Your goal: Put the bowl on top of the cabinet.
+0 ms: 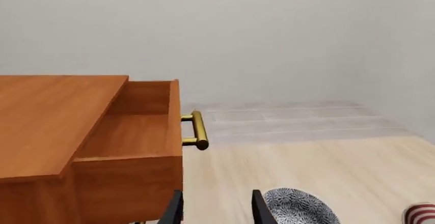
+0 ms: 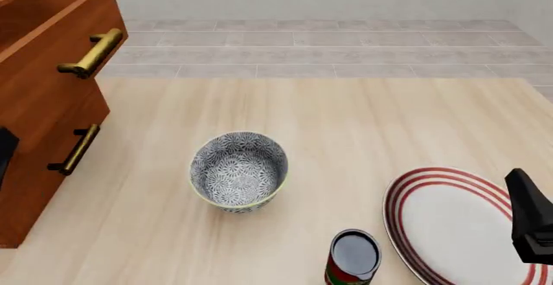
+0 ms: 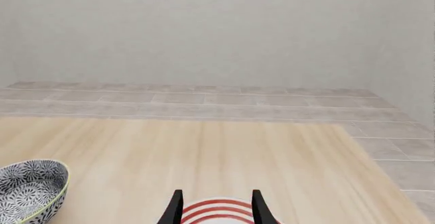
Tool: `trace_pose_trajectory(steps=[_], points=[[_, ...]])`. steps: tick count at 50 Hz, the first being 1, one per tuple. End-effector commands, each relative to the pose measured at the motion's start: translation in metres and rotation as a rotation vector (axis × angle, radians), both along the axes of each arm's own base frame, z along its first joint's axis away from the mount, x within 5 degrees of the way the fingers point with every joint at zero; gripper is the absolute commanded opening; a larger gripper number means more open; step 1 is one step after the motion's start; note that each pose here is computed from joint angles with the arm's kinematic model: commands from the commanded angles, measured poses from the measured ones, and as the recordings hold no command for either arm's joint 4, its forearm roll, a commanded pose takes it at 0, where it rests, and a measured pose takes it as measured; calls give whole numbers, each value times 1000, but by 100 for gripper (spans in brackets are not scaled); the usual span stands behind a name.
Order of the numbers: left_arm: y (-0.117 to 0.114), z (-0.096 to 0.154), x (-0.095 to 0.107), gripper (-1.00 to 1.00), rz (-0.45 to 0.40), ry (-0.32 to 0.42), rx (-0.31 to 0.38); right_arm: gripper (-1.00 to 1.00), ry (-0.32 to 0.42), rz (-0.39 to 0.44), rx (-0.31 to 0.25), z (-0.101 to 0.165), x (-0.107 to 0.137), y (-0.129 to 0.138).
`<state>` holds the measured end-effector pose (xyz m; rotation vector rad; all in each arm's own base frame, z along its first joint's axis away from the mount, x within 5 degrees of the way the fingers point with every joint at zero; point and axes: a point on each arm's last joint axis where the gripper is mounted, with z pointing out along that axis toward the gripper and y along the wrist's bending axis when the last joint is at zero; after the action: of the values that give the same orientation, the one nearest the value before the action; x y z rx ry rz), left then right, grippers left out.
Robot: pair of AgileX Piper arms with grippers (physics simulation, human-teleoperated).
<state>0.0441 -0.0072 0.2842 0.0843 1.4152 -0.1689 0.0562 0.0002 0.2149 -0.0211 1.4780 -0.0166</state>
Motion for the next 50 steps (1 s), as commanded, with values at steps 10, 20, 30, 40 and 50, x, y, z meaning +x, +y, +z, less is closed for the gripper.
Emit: trace_pose_trajectory(steps=[10, 20, 30, 40, 50], points=[[-28, 90, 38, 100, -246, 14, -28, 100, -2, 2, -11, 0, 0, 0], [-56, 104, 77, 100, -328, 130, -33, 100, -3, 5, -12, 0, 0, 0], [-90, 102, 113, 100, -394, 229, -3, 100, -5, 0, -14, 0, 0, 0], [-112, 81, 142, 100, -404, 344, 35, 100, -6, -1, -14, 0, 0, 0], [-119, 48, 171, 100, -357, 450, 32, 100, -6, -1, -19, 0, 0, 0]])
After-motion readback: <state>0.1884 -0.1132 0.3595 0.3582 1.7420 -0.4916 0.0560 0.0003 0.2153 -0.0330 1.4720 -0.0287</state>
